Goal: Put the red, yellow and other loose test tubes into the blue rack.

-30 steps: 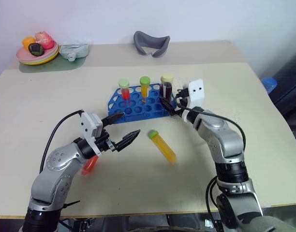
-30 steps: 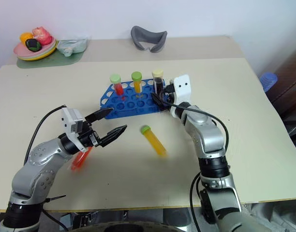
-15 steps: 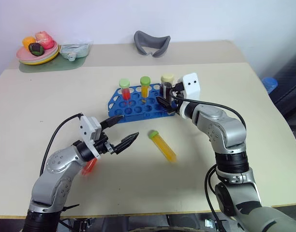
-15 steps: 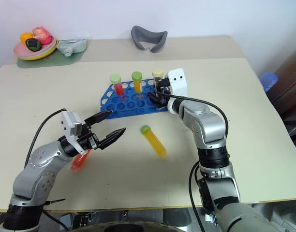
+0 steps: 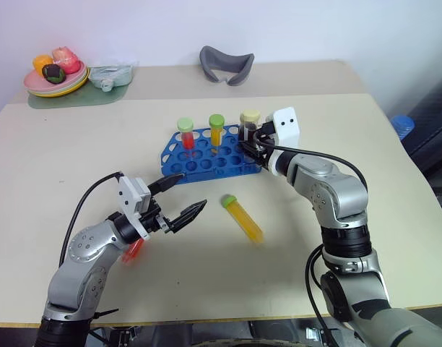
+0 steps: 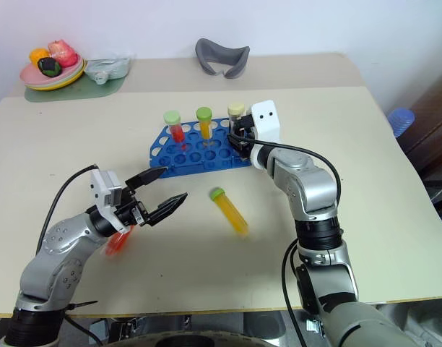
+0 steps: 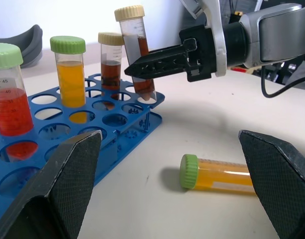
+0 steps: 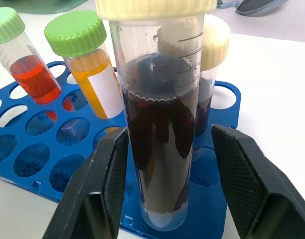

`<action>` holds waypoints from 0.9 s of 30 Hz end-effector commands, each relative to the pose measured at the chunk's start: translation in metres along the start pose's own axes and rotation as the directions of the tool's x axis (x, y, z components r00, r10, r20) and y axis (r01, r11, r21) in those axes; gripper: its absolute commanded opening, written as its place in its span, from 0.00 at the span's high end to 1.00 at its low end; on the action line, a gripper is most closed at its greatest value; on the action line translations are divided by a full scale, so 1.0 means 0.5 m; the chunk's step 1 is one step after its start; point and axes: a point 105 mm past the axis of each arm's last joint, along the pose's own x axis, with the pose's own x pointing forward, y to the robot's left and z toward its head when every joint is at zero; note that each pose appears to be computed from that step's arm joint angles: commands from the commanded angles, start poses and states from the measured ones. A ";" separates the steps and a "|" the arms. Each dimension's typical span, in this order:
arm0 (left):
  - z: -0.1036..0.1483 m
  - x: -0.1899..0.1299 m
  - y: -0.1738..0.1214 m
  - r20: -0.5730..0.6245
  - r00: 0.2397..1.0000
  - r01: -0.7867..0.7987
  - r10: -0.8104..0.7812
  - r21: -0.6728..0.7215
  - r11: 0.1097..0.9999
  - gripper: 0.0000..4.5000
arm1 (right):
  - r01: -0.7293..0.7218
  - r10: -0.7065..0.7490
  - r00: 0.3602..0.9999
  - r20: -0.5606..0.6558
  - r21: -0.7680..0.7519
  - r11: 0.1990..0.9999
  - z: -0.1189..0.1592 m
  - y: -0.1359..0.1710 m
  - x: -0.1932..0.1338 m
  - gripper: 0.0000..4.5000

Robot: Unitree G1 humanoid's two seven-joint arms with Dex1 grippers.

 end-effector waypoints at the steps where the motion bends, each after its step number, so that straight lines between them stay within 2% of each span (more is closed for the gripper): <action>1: 0.017 0.007 -0.002 0.025 1.000 0.007 -0.008 0.020 1.000 0.00 | -0.011 0.011 0.998 0.056 -0.010 1.000 0.034 0.007 -0.003 0.53; 3: 0.018 0.008 -0.003 0.026 1.000 0.007 -0.008 0.020 1.000 0.00 | -0.004 0.004 0.999 0.053 -0.014 1.000 0.032 0.005 -0.004 0.71; 12: 0.023 0.009 -0.002 0.025 1.000 0.003 -0.004 0.021 1.000 0.00 | -0.035 0.037 0.997 0.070 -0.029 0.999 0.027 0.018 -0.009 0.71; 17: 0.032 0.015 -0.004 0.028 1.000 0.006 -0.006 0.025 1.000 0.00 | -0.055 0.057 0.982 0.182 -0.017 0.998 0.013 0.028 -0.011 0.71; 27: 0.028 0.002 -0.001 0.016 1.000 0.004 -0.005 0.028 1.000 0.00 | -0.020 0.034 0.957 0.289 -0.053 0.998 -0.031 0.031 -0.015 0.71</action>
